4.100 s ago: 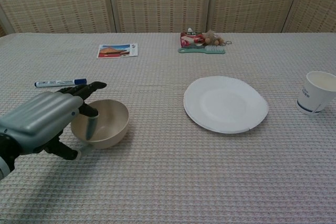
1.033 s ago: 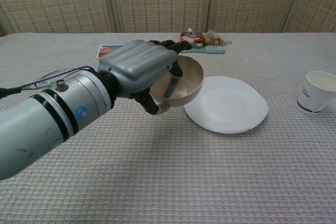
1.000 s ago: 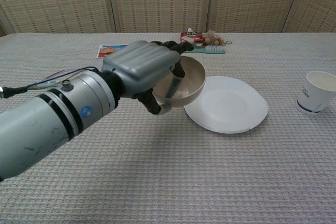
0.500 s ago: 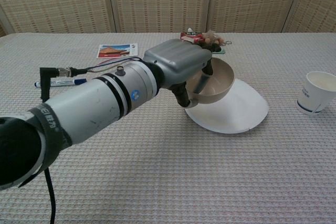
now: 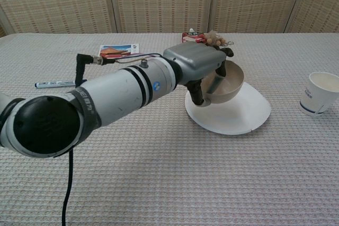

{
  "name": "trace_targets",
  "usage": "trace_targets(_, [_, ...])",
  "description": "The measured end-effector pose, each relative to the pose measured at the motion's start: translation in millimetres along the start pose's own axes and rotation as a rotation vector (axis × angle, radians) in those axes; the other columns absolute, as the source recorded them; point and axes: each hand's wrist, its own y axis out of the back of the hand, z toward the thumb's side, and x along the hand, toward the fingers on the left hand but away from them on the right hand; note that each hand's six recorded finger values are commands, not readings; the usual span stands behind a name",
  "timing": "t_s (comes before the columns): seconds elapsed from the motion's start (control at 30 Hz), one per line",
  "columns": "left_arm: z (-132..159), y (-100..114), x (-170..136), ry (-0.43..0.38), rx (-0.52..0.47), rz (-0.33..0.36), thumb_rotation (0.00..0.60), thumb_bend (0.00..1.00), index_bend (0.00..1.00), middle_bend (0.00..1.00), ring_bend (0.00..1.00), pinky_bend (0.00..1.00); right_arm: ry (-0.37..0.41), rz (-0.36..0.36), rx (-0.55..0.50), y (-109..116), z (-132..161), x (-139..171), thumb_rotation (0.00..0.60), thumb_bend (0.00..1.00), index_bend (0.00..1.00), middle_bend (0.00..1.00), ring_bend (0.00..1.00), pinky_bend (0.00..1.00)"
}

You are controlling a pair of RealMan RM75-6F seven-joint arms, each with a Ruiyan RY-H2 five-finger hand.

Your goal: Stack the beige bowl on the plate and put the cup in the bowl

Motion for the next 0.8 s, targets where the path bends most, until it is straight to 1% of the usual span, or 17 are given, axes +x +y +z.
trace_targets(0.27, [2,-20,13,-0.012,-0.005,-0.026,0.6,0.34,0.68,0.06,0.0,0.14,-0.005,0.008,-0.016,2,-3,-1,0.6,0.21,0.0,0.0,0.0,0.0])
trace_targets(0.6, [16,-40,26,-0.04,-0.015,-0.052,0.6,0.33,0.68,0.06,0.0,0.14,-0.007,0.006,-0.038,7,-8,2,0.6,0.21,0.0,0.0,0.0,0.0])
trace_targets(0.7, [20,-43,28,-0.049,-0.018,-0.056,0.6,0.33,0.66,0.06,0.0,0.14,-0.006,0.003,-0.041,8,-9,3,0.6,0.21,0.0,0.0,0.0,0.0])
trace_targets(0.8, [22,-43,29,-0.059,-0.028,-0.056,0.6,0.33,0.61,0.06,0.0,0.14,-0.002,0.005,-0.041,8,-8,3,0.6,0.21,0.0,0.0,0.0,0.0])
